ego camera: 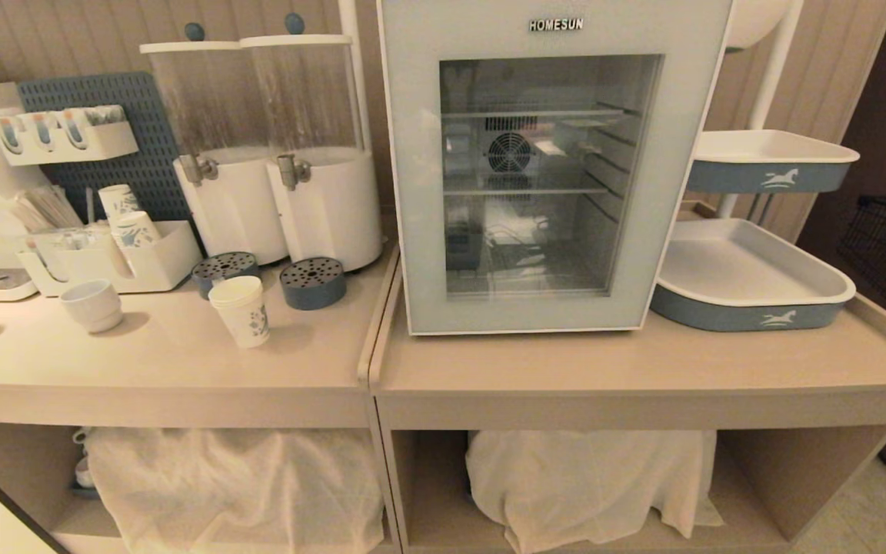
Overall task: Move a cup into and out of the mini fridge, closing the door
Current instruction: Open the freezer door
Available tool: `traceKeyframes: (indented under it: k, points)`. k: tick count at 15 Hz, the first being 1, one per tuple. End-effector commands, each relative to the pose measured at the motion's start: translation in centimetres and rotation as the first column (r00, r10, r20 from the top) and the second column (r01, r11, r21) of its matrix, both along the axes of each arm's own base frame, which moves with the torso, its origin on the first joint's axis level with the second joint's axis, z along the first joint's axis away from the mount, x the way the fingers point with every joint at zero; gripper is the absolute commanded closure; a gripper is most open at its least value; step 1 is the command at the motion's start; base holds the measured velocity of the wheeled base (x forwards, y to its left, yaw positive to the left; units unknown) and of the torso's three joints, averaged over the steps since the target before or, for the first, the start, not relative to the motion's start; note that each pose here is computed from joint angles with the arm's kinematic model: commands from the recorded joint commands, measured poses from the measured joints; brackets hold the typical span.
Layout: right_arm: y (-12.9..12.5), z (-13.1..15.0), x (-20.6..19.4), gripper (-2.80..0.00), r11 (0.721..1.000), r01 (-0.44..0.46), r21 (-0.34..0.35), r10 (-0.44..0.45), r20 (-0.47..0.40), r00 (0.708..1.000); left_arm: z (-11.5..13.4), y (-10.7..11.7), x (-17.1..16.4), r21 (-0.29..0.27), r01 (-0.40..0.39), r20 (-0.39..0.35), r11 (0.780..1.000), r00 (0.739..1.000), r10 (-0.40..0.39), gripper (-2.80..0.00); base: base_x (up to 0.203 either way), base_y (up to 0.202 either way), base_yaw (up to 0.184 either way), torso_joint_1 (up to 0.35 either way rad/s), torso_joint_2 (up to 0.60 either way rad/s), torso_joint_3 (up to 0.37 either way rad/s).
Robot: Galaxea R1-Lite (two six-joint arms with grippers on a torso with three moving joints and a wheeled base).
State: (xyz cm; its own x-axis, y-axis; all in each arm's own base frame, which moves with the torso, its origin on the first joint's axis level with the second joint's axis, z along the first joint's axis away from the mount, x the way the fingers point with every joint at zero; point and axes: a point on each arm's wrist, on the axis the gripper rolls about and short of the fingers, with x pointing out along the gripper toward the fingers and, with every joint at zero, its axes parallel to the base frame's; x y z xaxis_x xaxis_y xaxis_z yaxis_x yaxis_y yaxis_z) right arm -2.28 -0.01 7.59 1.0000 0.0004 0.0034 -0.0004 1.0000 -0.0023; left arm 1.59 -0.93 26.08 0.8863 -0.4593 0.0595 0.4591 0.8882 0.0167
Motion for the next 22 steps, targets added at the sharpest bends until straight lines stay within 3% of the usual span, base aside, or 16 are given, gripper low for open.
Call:
traceKeyframes:
  k: [1, 2, 3, 5, 7, 9, 10, 13, 18, 22]
  points:
    - [0.0, 0.0, 0.0, 0.00, 1.000, 0.000, -0.001, 0.000, 0.001, 1.000, 1.9, -1.6, 5.6, 0.024, 0.023, -0.097, 0.999, 0.995, -0.020, 0.00, 0.000, 0.000, 0.000, 0.000, 0.00, 0.000]
    - [0.0, 0.0, 0.0, 0.00, 1.000, -0.001, -0.001, 0.001, 0.001, 1.000, 2.4, -2.2, 7.8, 0.030, 0.030, -0.122, 0.999, 0.992, -0.026, -1.00, 0.000, 0.000, 0.000, 0.000, 0.00, 0.000]
    - [0.0, 0.0, 0.0, 0.00, 1.000, 0.000, -0.001, 0.000, 0.001, 1.000, 2.6, -2.8, 10.1, 0.040, 0.044, -0.149, 0.998, 0.988, -0.037, -2.80, 0.000, 0.000, 0.000, 0.000, 0.00, 0.000]
    - [0.0, 0.0, 0.0, 0.00, 1.000, -0.001, -0.001, 0.001, 0.001, 1.000, 2.8, -3.3, 14.8, 0.044, 0.089, -0.177, 0.995, 0.981, -0.080, -2.80, 0.000, 0.000, 0.000, 0.000, 0.00, 0.000]
    - [0.0, 0.0, 0.0, 0.00, 1.000, -0.001, -0.001, 0.001, 0.001, 1.000, 2.8, -2.8, 19.3, 0.035, 0.192, -0.192, 0.981, 0.964, -0.182, -2.80, 0.000, 0.000, 0.000, 0.000, 0.00, 0.000]
    - [0.0, 0.0, 0.0, 0.00, 1.000, -0.001, -0.001, 0.001, 0.001, 1.000, 2.5, -2.2, 23.1, 0.046, 0.377, -0.173, 0.925, 0.915, -0.364, -2.80, 0.000, 0.000, 0.000, 0.000, 0.00, 0.000]
    - [0.0, 0.0, 0.0, 0.00, 1.000, -0.001, -0.002, 0.001, 0.001, 1.000, 2.3, -2.1, 24.6, 0.066, 0.418, -0.162, 0.906, 0.901, -0.403, -2.80, 0.000, 0.000, 0.000, 0.000, 0.00, 0.000]
    - [0.0, 0.0, 0.0, 0.00, 1.000, -0.001, -0.002, 0.001, 0.001, 1.000, -0.1, -2.1, 29.5, 0.135, 0.485, -0.165, 0.864, 0.871, -0.463, -2.80, 0.000, 0.000, 0.000, 0.000, 0.00, 0.000]
    - [0.0, 0.0, 0.0, 0.00, 1.000, -0.001, -0.002, 0.001, 0.001, 1.000, -2.6, -2.4, 35.4, 0.150, 0.634, -0.131, 0.759, 0.773, -0.620, -2.80, 0.000, 0.000, 0.000, 0.000, 0.00, 0.000]
    - [0.0, 0.0, 0.0, 0.00, 1.000, -0.001, -0.002, 0.001, 0.001, 1.000, -3.5, -2.8, 38.8, 0.185, 0.651, -0.070, 0.736, 0.756, -0.651, -2.80, 0.000, 0.000, 0.000, 0.000, 0.00, 0.000]
